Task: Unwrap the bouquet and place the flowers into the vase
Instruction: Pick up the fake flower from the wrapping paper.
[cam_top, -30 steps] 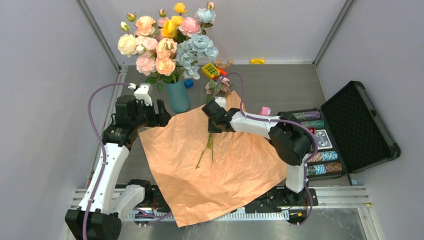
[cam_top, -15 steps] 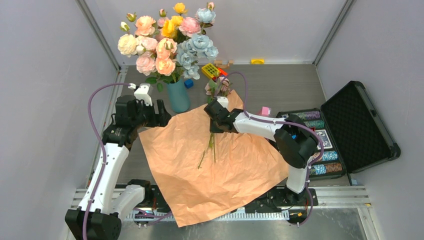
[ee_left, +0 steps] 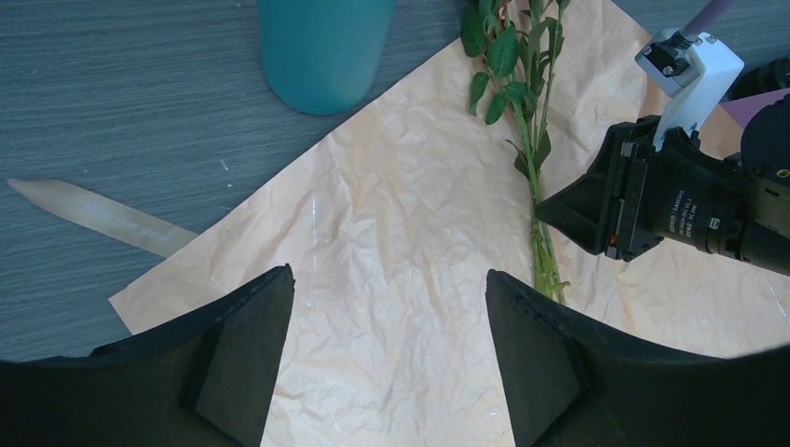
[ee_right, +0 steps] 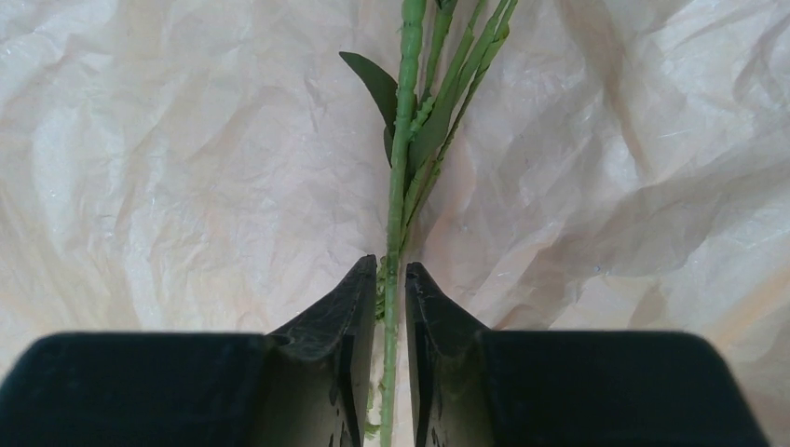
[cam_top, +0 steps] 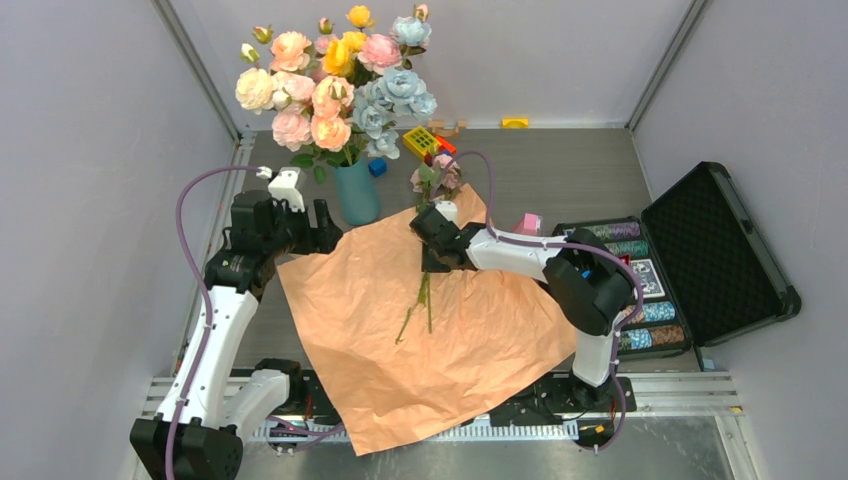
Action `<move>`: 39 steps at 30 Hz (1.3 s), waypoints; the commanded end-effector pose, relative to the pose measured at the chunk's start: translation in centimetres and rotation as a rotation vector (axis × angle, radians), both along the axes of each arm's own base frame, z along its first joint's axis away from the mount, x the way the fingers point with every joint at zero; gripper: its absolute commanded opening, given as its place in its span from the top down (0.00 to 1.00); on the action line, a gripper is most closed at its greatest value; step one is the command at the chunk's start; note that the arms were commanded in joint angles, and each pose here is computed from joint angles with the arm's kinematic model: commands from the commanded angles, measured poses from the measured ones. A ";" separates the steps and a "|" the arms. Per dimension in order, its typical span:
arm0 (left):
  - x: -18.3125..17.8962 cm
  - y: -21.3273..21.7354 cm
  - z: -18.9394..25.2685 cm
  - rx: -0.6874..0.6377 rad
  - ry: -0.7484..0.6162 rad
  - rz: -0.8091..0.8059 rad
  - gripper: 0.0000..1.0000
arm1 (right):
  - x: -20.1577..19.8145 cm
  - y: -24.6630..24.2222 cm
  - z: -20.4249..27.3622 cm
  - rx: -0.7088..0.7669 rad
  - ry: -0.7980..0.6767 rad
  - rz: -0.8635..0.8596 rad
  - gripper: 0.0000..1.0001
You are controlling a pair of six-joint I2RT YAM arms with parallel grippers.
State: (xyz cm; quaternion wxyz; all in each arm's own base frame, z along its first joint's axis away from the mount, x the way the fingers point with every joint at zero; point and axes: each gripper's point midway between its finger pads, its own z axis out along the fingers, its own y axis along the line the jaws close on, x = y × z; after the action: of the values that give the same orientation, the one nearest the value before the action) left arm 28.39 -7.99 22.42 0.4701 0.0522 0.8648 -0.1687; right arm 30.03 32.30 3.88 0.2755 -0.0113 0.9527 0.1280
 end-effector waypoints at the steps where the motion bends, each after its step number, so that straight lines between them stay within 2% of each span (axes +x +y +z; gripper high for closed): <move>1: 0.1 0.1 0.1 0.009 -0.011 -0.009 0.22 | 0.7 0.9 0.4 0.036 -0.028 0.003 0.76; 11: 0.1 -0.1 0.1 0.003 -0.008 -0.013 0.22 | 0.6 1.0 -0.4 0.031 -0.016 0.009 0.76; 18: 0.0 -1.4 0.1 -0.037 0.017 -0.030 0.25 | 0.7 0.9 -0.8 0.018 -0.014 0.008 0.82; 23: -1.3 -5.2 -0.8 -0.134 0.076 -0.079 0.28 | 0.8 0.7 -0.7 0.017 -0.018 0.006 0.92; 27: -3.4 -10.1 -2.8 -0.222 0.114 -0.152 0.28 | 0.8 0.8 0.5 0.042 -0.030 0.003 0.99; 32: -5.2 -14.2 -5.3 -0.277 0.169 -0.201 0.28 | 0.8 0.5 3.2 0.089 -0.070 -0.007 1.00; 39: -5.7 -16.7 -8.4 -0.334 0.221 -0.211 0.28 | 0.3 -0.4 5.5 0.129 -0.100 -0.024 1.00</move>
State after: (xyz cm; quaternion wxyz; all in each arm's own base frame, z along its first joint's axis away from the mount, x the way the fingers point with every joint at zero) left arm 20.99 -22.85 12.73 0.3188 0.0783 0.8883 -0.3213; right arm 29.65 31.86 5.76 0.2874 -0.0067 0.9453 0.1540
